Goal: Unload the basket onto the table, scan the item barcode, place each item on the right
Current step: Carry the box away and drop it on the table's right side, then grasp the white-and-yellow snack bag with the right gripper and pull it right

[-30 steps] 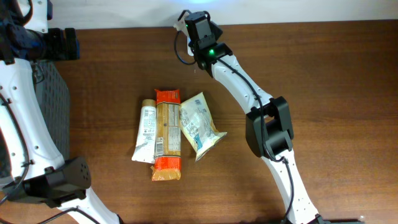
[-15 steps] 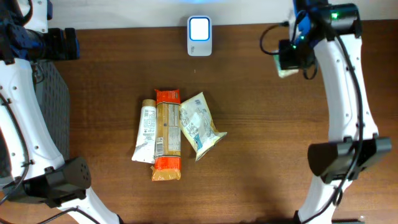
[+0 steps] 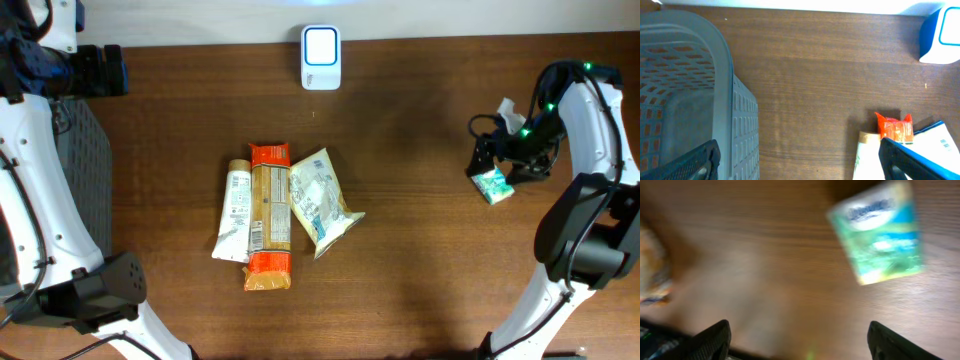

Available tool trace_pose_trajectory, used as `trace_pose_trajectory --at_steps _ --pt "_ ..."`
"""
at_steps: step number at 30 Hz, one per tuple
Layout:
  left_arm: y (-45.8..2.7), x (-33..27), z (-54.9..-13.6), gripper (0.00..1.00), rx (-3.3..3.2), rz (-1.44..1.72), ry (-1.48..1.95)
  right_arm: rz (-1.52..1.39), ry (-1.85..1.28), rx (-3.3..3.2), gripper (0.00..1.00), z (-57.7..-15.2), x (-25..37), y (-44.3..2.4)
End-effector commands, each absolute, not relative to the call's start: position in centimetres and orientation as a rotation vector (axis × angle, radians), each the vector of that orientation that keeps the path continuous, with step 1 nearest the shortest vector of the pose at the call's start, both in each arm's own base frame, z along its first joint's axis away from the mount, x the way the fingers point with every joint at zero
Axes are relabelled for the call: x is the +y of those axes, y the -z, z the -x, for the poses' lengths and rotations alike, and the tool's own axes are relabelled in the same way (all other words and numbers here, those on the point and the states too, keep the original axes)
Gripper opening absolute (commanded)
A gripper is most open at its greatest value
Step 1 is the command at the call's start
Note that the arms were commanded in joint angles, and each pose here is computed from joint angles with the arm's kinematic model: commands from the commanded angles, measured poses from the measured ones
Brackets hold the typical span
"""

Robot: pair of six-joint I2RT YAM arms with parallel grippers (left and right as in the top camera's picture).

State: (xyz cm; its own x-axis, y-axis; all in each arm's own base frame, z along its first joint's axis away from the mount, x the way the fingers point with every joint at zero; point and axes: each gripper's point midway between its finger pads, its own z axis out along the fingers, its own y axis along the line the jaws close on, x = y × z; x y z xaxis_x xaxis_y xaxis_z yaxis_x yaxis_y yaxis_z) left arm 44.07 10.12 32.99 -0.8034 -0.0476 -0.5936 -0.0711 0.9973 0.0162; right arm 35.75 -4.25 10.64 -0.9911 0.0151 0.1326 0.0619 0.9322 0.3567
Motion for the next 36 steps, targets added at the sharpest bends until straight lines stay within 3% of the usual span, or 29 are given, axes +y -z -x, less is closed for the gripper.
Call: trace_pose_trajectory --at_steps 1,4,10,13,16,22,23,27,30,33,35,36 --pt "-33.2 10.0 -44.1 0.99 2.497 0.059 -0.049 -0.096 0.852 -3.011 0.87 -38.0 1.1 -14.4" --pt "-33.2 10.0 -44.1 0.99 2.497 0.059 -0.049 -0.299 1.074 -2.973 0.78 -39.1 8.1 -15.8" --pt "-33.2 10.0 -44.1 0.99 2.497 0.059 -0.049 -0.565 1.137 -2.893 0.24 -37.9 19.7 -16.2" --pt "-33.2 10.0 -44.1 0.99 2.497 0.059 -0.049 -0.448 0.82 -2.964 0.04 -36.8 22.5 -13.6" --pt "-33.2 10.0 -44.1 0.99 2.497 0.059 -0.049 -0.403 0.618 -2.976 0.04 -34.7 24.4 -10.9" --pt "-33.2 10.0 -44.1 0.99 2.497 0.059 -0.049 -0.183 0.525 -2.884 0.05 -30.8 24.7 -4.4" --pt "-33.2 10.0 -44.1 0.99 2.497 0.059 -0.049 -0.148 0.524 -2.87 0.13 -30.2 24.4 -3.1" --pt "-33.2 10.0 -44.1 0.99 2.497 0.059 -0.049 0.032 0.532 -2.846 0.24 -29.6 22.4 0.3" --pt "-33.2 10.0 -44.1 0.99 2.497 0.059 -0.049 0.086 0.55 -2.864 0.33 -31.0 20.8 0.2" --pt "-33.2 10.0 -44.1 0.99 2.497 0.059 -0.049 -0.095 0.608 -2.925 0.4 -33.2 19.2 -0.6" --pt "-33.2 10.0 -44.1 0.99 2.497 0.059 -0.049 -0.434 0.653 -2.975 0.47 -34.9 18.2 -1.6" --pt "-33.2 10.0 -44.1 0.99 2.497 0.059 -0.049 -0.688 0.619 -3.006 0.58 -36.3 17.0 -2.0"
